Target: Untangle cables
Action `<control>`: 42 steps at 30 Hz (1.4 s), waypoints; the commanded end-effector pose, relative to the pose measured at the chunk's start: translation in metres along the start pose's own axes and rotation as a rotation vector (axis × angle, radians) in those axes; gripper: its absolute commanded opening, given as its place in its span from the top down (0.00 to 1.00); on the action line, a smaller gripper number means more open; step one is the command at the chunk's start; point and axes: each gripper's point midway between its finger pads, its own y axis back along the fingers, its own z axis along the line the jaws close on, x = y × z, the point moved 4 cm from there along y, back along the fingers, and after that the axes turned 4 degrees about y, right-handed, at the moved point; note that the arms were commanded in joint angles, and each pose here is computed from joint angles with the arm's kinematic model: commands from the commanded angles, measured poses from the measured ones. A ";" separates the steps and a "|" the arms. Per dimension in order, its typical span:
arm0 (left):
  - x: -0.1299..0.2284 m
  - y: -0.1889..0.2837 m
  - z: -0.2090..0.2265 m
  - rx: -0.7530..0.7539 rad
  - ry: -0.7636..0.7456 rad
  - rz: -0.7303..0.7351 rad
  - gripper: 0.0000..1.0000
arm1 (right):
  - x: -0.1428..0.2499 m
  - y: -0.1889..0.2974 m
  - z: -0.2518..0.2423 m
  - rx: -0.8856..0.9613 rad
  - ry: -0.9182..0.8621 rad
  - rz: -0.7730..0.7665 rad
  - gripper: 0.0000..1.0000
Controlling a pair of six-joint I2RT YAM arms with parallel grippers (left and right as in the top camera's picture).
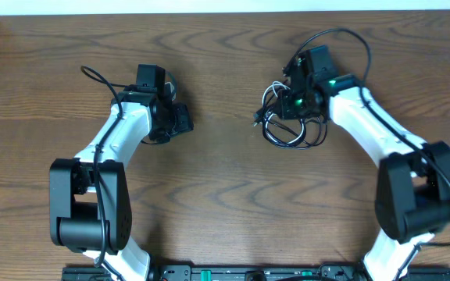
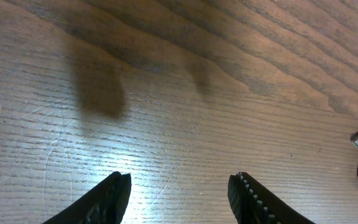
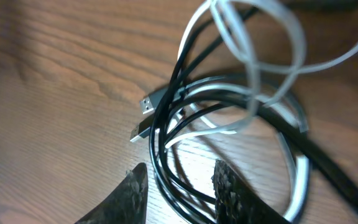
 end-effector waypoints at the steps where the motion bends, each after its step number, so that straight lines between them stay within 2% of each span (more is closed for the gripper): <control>1: -0.005 0.008 -0.003 0.011 -0.024 -0.024 0.45 | 0.010 -0.026 0.006 -0.023 -0.089 0.065 0.69; 5: -0.005 0.008 -0.003 0.011 -0.025 -0.024 0.45 | 0.030 -0.053 0.011 -0.051 -0.127 0.159 0.73; 6: -0.005 0.008 -0.003 0.011 -0.025 -0.024 0.45 | 0.035 -0.057 0.014 -0.065 -0.129 0.185 0.78; 8: -0.005 0.008 -0.003 0.011 -0.025 -0.024 0.45 | 0.046 -0.061 0.019 -0.099 -0.097 0.239 0.95; 9: -0.005 0.008 -0.003 0.011 -0.025 -0.024 0.45 | 0.052 -0.060 0.021 -0.105 -0.073 0.265 0.99; 15: -0.004 0.008 -0.003 0.010 -0.026 -0.023 0.45 | 0.079 -0.047 0.025 -0.142 0.116 0.396 0.99; 19: -0.005 0.008 -0.003 0.010 -0.028 -0.024 0.45 | 0.072 -0.030 0.028 -0.168 0.173 0.411 0.99; 23: -0.005 0.008 -0.003 0.010 -0.028 -0.024 0.45 | 0.045 -0.015 0.048 -0.268 0.203 0.347 0.85; 26: -0.005 0.008 -0.003 0.010 -0.028 -0.024 0.45 | 0.023 -0.006 0.067 -0.367 0.235 0.269 0.64; 28: -0.004 0.008 -0.003 0.010 -0.029 -0.023 0.45 | 0.013 -0.005 0.069 -0.359 0.238 0.229 0.60; 31: -0.004 0.008 -0.003 0.009 -0.028 -0.021 0.45 | 0.008 -0.010 0.056 -0.243 0.184 0.220 0.56; 33: -0.004 0.008 -0.003 0.009 -0.028 -0.021 0.45 | 0.008 -0.013 0.034 -0.072 0.122 0.222 0.51; 35: -0.004 0.008 -0.003 0.009 -0.028 -0.021 0.45 | 0.006 -0.013 0.014 0.086 0.073 0.213 0.41; 37: -0.004 0.008 -0.003 0.009 -0.028 -0.021 0.45 | 0.004 -0.011 -0.003 0.210 0.047 0.193 0.36; 42: -0.004 0.008 -0.003 0.009 -0.028 -0.021 0.45 | 0.001 -0.008 -0.015 0.276 0.000 0.177 0.32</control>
